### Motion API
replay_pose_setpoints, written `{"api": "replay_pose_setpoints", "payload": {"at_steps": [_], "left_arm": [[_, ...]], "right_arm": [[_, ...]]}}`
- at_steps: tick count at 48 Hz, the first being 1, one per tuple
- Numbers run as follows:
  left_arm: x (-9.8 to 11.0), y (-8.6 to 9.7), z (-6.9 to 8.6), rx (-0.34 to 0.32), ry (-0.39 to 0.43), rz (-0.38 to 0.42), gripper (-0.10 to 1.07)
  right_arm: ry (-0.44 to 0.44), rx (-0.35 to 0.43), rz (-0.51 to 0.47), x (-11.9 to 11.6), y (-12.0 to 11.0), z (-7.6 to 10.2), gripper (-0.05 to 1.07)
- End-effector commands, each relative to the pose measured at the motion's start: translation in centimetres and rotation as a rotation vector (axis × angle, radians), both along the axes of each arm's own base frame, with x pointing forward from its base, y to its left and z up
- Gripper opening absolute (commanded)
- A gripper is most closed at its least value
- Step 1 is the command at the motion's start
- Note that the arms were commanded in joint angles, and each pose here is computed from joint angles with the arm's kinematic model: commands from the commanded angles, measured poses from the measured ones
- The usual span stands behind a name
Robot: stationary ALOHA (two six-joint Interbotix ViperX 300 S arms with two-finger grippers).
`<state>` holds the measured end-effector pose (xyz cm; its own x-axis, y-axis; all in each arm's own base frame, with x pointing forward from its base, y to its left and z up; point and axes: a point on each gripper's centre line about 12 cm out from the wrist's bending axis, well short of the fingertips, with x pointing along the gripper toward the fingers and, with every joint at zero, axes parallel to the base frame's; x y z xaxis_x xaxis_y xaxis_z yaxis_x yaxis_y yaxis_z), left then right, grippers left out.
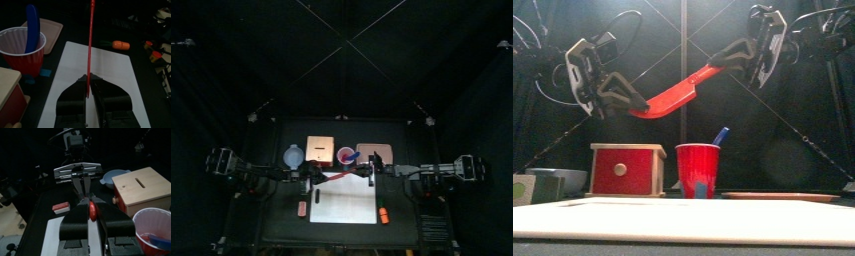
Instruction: Grab carrot and break it apart
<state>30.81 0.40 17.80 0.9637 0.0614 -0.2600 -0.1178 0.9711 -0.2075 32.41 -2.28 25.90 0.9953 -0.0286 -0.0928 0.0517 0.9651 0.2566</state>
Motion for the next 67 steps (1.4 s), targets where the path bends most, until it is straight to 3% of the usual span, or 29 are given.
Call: {"api": "replay_pose_setpoints", "payload": {"at_steps": [1, 16, 24, 67], "left_arm": [[0.6, 0.4, 1.7, 0.004, -0.08, 0.013, 0.45], [0.2, 0.3, 1.2, 0.013, -0.069, 0.006, 0.45], [0.2, 0.4, 1.2, 0.013, -0.067, 0.007, 0.45], [0.6, 0.2, 0.1, 0.008, -0.032, 0.003, 0.45]], "right_arm": [[0.053, 0.003, 0.014, 0.8, 0.7, 0.0, 0.4], [0.333, -0.007, 0.063, 2.0, 3.1, -2.7, 0.39], [0.423, -0.008, 0.057, 1.7, 3.2, -3.3, 0.39], [0.433, -0.018, 0.055, 2.4, 3.1, -3.0, 0.39]]}}
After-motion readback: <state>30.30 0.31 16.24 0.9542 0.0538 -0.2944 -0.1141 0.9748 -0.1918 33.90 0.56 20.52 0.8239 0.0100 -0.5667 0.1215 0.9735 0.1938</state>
